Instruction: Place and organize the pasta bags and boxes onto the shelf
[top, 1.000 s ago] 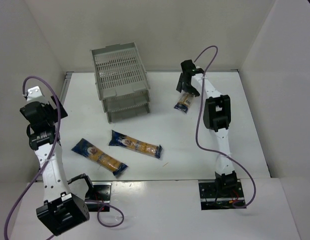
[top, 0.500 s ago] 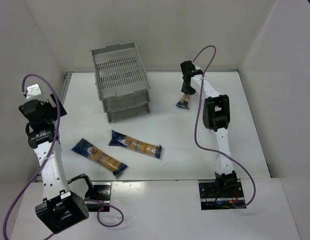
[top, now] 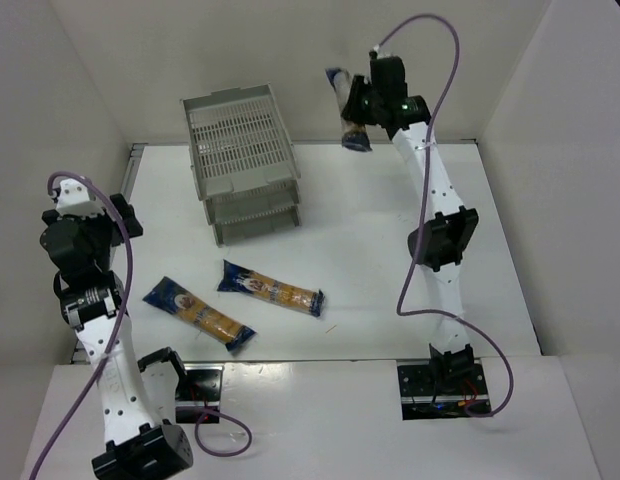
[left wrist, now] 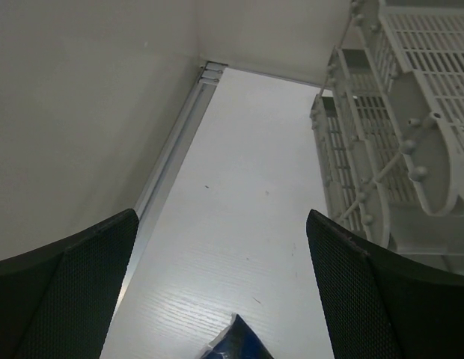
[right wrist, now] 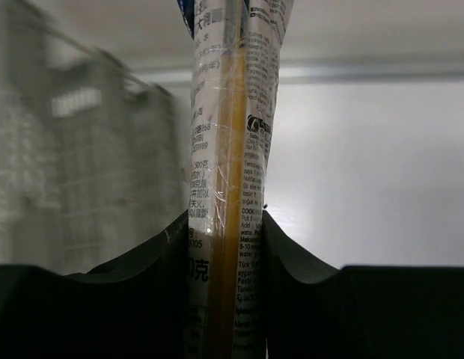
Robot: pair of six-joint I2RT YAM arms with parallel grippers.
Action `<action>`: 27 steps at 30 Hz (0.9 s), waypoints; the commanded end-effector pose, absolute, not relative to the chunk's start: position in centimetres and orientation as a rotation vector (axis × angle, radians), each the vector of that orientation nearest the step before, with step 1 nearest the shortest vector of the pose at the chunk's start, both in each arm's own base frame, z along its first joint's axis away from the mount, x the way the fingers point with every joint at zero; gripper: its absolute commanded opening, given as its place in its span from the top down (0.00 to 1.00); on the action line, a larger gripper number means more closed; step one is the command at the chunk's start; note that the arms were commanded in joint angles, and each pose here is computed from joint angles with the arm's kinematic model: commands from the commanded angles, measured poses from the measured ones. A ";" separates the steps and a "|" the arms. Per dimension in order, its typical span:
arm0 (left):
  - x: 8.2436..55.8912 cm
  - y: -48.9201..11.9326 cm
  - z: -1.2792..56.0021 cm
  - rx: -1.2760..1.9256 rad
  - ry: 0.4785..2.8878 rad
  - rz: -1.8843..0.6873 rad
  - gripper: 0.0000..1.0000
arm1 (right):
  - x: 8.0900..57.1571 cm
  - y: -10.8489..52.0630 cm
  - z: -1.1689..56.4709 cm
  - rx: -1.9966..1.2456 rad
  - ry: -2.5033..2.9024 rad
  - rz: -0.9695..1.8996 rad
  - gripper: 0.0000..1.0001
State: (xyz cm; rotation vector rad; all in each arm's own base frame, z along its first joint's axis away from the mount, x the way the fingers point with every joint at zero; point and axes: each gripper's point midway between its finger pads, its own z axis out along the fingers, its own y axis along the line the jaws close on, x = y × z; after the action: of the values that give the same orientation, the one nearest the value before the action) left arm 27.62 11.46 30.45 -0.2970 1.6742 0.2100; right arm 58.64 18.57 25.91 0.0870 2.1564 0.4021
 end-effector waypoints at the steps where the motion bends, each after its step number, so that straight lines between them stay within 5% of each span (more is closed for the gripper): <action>1: 27.5 9.9 32.2 -0.234 1.608 0.149 0.00 | 50.2 24.6 52.8 -0.088 1.507 0.669 1.00; 6: 26.9 9.0 32.9 -0.211 1.583 0.127 0.00 | 45.9 29.6 57.7 -0.144 1.329 0.766 1.00; 8: 27.0 8.6 32.5 -0.229 1.589 0.092 0.00 | 43.3 36.6 56.9 -0.146 1.321 0.945 1.00; 14: 27.0 8.0 33.0 -0.263 1.565 0.043 0.00 | 46.0 43.1 51.1 -0.102 1.371 1.034 1.00; 27: 27.2 8.6 31.1 -0.282 1.610 0.061 0.00 | 49.7 46.5 42.6 -0.011 1.491 0.919 1.00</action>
State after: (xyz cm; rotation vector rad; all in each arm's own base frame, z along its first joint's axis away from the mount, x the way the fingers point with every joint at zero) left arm 26.96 8.76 30.53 -0.2799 1.6413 0.0794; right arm 51.05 47.14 29.62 -0.1402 1.8411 0.7764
